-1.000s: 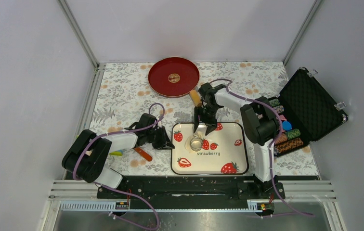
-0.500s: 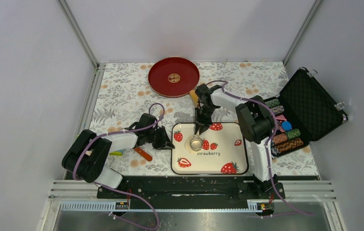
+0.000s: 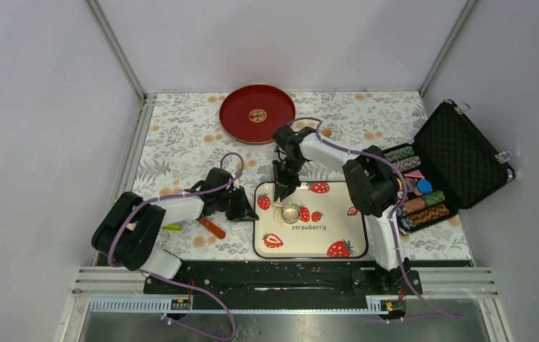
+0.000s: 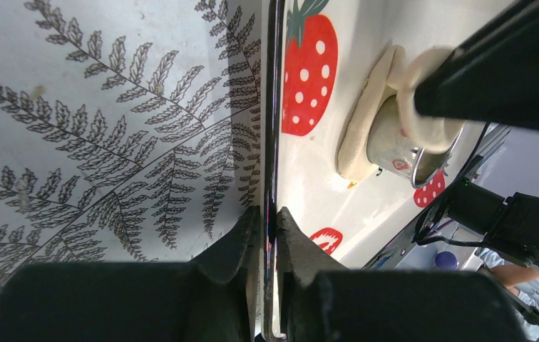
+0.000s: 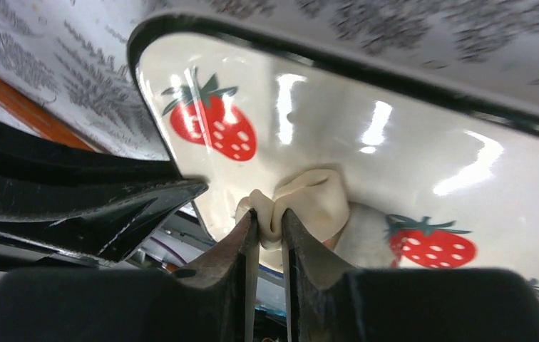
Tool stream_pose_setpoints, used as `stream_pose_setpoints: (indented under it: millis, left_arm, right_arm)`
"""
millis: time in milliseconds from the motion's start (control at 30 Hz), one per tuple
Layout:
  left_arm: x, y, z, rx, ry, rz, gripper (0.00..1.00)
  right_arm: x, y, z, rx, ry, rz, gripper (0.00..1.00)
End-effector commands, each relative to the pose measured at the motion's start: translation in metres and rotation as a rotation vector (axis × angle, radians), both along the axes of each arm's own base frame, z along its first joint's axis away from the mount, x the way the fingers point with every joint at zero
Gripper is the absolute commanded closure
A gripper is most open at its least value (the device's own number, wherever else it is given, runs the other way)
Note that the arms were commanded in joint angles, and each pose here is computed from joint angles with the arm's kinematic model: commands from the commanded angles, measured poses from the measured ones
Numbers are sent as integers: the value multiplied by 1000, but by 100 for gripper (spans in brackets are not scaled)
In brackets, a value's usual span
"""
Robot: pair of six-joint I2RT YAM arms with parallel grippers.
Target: Roll out the dumpling wrappers from the dough
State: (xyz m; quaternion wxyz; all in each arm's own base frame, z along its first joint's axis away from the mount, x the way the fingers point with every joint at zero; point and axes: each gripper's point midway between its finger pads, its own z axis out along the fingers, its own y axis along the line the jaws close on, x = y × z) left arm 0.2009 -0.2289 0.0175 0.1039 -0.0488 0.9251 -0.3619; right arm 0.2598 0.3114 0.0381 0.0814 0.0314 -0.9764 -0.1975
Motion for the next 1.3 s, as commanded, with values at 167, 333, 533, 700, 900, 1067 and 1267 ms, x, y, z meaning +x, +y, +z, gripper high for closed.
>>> stream_pose_setpoints:
  millis: [167, 333, 533, 700, 900, 1067, 1267]
  left_arm:
    - [-6, 10, -18, 81, 27, 6, 100]
    - [-5, 10, -18, 83, 25, 8, 100]
    - [-5, 9, -18, 82, 26, 6, 100]
    - [-6, 10, -18, 83, 26, 7, 100]
    - [-5, 10, -18, 84, 25, 9, 100]
    - [-5, 9, -18, 87, 22, 9, 100]
    - [-5, 8, -20, 89, 25, 6, 100]
  right_arm:
    - [-35, 35, 29, 87, 19, 85, 78]
    - [-49, 42, 43, 111, 11, 113, 79]
    - [-66, 44, 59, 134, -2, 139, 83]
    - [-78, 35, 66, 136, -6, 144, 86]
    - [-90, 22, 80, 144, -31, 142, 89]
    - [-99, 11, 88, 149, -47, 134, 93]
    - [-109, -2, 96, 150, -64, 123, 94]
